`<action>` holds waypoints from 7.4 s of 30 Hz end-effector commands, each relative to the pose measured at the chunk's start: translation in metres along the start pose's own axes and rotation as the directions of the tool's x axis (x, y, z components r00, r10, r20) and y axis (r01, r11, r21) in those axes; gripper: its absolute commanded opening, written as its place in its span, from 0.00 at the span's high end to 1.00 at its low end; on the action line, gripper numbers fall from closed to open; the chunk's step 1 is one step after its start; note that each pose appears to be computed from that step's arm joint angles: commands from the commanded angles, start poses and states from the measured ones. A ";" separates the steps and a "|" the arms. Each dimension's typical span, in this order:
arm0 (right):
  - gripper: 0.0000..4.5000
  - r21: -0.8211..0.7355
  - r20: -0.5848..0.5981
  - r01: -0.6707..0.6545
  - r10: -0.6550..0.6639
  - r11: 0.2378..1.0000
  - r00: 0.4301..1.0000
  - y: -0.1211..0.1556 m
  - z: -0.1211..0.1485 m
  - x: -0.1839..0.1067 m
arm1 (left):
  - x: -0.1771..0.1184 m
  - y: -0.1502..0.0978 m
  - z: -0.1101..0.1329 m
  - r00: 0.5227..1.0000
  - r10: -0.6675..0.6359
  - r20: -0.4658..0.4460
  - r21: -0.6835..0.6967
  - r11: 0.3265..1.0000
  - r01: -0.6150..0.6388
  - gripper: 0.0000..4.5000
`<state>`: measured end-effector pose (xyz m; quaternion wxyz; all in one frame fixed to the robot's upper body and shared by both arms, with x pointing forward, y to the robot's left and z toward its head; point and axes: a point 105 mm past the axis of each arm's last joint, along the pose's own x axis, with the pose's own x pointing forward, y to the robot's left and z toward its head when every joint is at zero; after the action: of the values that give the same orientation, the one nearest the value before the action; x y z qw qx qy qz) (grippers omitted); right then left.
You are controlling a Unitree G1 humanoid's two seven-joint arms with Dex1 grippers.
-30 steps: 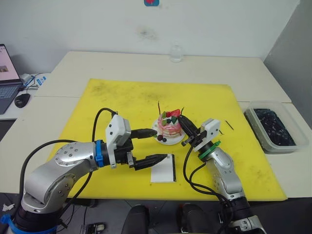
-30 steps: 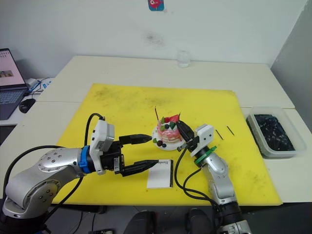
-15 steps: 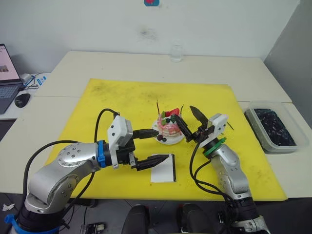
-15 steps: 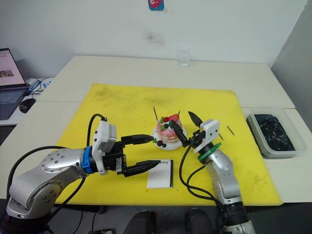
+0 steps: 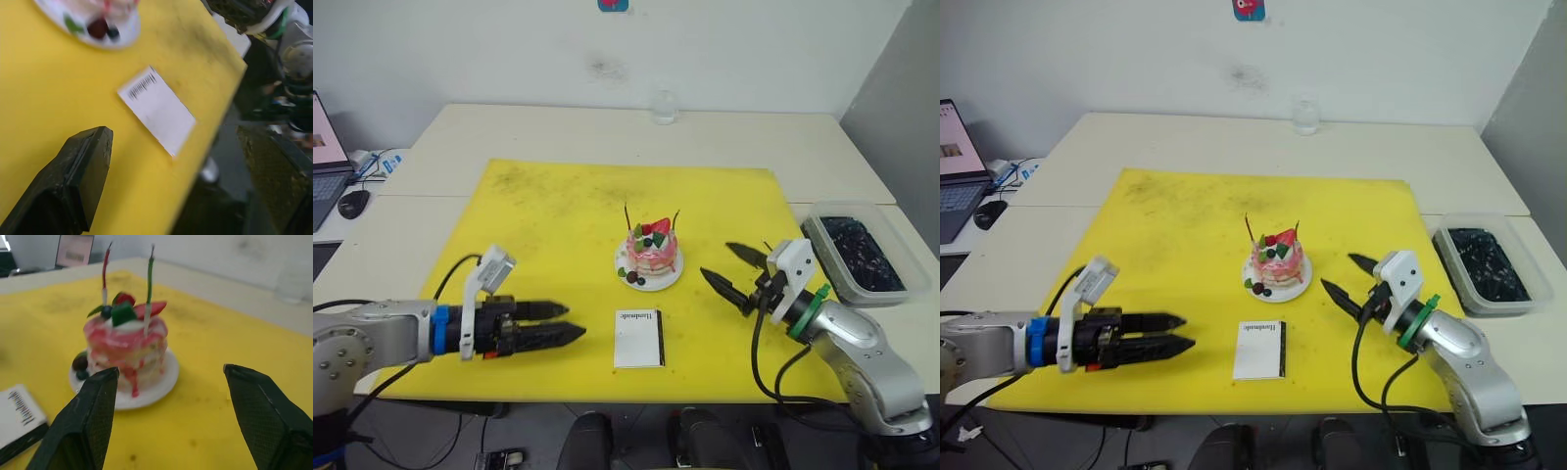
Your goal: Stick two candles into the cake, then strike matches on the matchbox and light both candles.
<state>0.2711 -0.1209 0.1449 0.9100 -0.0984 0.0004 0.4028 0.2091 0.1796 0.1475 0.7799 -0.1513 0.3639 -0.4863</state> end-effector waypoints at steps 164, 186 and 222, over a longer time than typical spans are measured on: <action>0.23 0.051 -0.124 0.410 -0.401 0.911 0.908 -0.068 -0.042 -0.012 | 0.090 -0.046 0.024 0.938 -0.315 0.146 0.237 0.932 0.276 1.00; 1.00 0.100 -0.209 0.481 -0.454 0.871 0.866 -0.080 -0.068 -0.001 | 0.093 -0.040 0.026 0.945 -0.292 0.146 0.239 0.938 0.253 1.00; 0.73 0.157 -0.190 0.355 -0.325 0.922 0.927 0.010 -0.063 -0.004 | 0.095 -0.031 0.018 0.959 -0.266 0.101 0.241 0.941 0.235 1.00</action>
<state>0.2655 -0.1271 0.0806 0.9673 -0.0287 0.1025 0.2302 0.2284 0.0807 0.1312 0.7473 -0.1467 0.2478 -0.5989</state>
